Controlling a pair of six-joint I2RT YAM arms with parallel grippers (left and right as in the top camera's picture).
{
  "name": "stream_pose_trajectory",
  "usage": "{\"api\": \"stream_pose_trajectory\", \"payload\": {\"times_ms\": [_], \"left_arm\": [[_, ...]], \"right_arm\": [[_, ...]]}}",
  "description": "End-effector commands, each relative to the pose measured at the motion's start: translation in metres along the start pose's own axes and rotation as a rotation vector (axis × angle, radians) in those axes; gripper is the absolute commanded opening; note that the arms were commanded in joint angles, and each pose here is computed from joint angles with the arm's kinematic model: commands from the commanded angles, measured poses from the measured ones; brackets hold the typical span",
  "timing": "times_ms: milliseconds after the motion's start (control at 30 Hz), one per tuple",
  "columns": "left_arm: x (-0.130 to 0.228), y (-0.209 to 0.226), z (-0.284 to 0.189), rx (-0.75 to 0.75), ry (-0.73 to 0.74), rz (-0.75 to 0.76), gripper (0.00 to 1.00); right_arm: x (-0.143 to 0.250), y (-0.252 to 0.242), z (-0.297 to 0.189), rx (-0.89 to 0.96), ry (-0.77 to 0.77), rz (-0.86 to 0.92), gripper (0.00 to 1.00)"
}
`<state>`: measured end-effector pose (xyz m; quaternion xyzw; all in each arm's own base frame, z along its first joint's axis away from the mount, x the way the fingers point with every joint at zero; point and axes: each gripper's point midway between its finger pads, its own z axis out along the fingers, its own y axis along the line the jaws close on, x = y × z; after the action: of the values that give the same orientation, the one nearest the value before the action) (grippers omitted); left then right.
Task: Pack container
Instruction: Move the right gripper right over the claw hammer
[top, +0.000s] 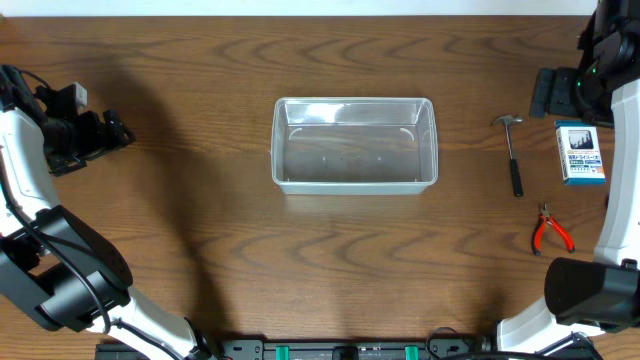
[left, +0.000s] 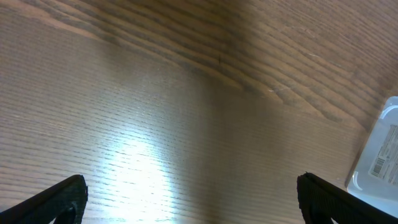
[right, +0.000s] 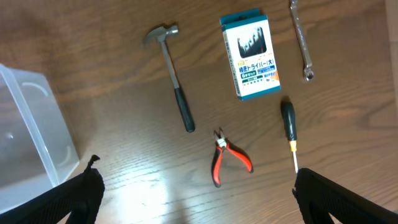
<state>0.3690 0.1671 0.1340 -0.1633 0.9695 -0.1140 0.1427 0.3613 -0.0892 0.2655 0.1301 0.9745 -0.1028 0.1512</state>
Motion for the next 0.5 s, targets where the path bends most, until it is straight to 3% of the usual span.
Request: {"api": "stream_pose_trajectory", "payload": {"times_ms": [0,100,267,467], "left_arm": [[-0.001,0.000,-0.001,-0.001,0.001,0.002,0.98],[-0.001,0.000,-0.001,-0.001,0.001,0.002,0.98],[-0.001,0.000,-0.001,-0.001,0.001,0.002,0.98],[0.004,-0.002,-0.001,0.010,0.021,-0.026,0.98]], "right_arm": [[0.004,-0.002,-0.002,-0.003,0.009,-0.105,0.99],[0.010,0.009,-0.002,-0.067,0.030,-0.194,0.99],[0.008,0.053,-0.010,-0.324,-0.047,-0.499,0.99],[-0.012,0.049,-0.002,-0.283,-0.091,-0.380,0.99]]}}
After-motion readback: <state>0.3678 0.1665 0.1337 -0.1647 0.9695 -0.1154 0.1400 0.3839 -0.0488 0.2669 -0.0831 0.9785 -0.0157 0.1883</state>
